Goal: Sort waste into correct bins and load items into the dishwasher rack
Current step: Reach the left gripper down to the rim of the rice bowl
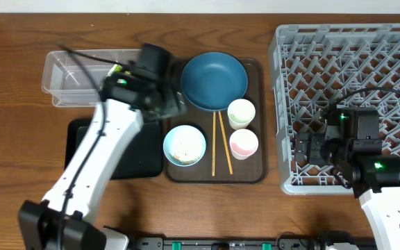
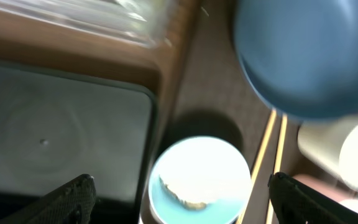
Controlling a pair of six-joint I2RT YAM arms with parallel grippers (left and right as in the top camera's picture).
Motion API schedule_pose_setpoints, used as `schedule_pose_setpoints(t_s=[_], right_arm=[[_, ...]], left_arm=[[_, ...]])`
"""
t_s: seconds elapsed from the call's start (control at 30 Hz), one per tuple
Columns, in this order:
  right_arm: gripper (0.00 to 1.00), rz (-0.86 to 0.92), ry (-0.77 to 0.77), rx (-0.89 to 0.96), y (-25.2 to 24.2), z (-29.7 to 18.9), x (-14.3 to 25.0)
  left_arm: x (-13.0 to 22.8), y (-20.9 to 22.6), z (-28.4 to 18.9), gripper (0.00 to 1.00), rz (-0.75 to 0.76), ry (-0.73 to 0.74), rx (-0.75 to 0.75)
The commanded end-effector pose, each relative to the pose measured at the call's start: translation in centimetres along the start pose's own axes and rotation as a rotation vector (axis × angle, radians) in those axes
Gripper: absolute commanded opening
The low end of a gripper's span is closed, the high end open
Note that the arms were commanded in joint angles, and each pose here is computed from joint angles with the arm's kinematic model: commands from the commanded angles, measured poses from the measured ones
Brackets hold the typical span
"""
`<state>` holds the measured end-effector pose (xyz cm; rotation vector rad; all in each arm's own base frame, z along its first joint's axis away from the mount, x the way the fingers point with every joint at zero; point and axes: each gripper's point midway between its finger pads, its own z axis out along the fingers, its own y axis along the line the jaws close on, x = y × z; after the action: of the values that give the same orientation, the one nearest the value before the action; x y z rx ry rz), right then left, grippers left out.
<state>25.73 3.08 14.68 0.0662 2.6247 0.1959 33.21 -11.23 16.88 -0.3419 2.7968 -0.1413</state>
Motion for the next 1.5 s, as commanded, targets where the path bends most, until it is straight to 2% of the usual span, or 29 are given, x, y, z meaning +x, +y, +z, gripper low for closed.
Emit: schedule_pose_setpoints(t_s=[0.0,0.23,0.63,0.73,0.93,1.47], right_arm=[[0.99,0.004,-0.013,-0.01,0.4,-0.3,-0.6],[0.99,0.005,-0.003,-0.008,0.3,-0.3,-0.3],[0.99,0.006,0.004,-0.007,0.3,-0.3,-0.2],[0.99,0.006,0.004,-0.007,0.3,-0.3,-0.2],[0.99,0.006,0.004,-0.007,0.3,-0.3,-0.2],[0.99,0.006,0.008,-0.007,0.3,-0.3,-0.1]], left_arm=[[2.7,-1.6,1.9,0.91,0.139,0.074,-0.026],[6.5,-4.3,5.4,0.9,0.267,0.185,-0.069],[10.7,-6.2,10.1,0.79,0.38,0.297,-0.135],[11.3,-6.3,10.9,0.73,0.388,0.314,-0.149],[11.3,-6.5,11.8,0.46,0.369,0.31,-0.15],[11.9,-6.0,12.9,0.44,0.331,0.305,-0.154]])
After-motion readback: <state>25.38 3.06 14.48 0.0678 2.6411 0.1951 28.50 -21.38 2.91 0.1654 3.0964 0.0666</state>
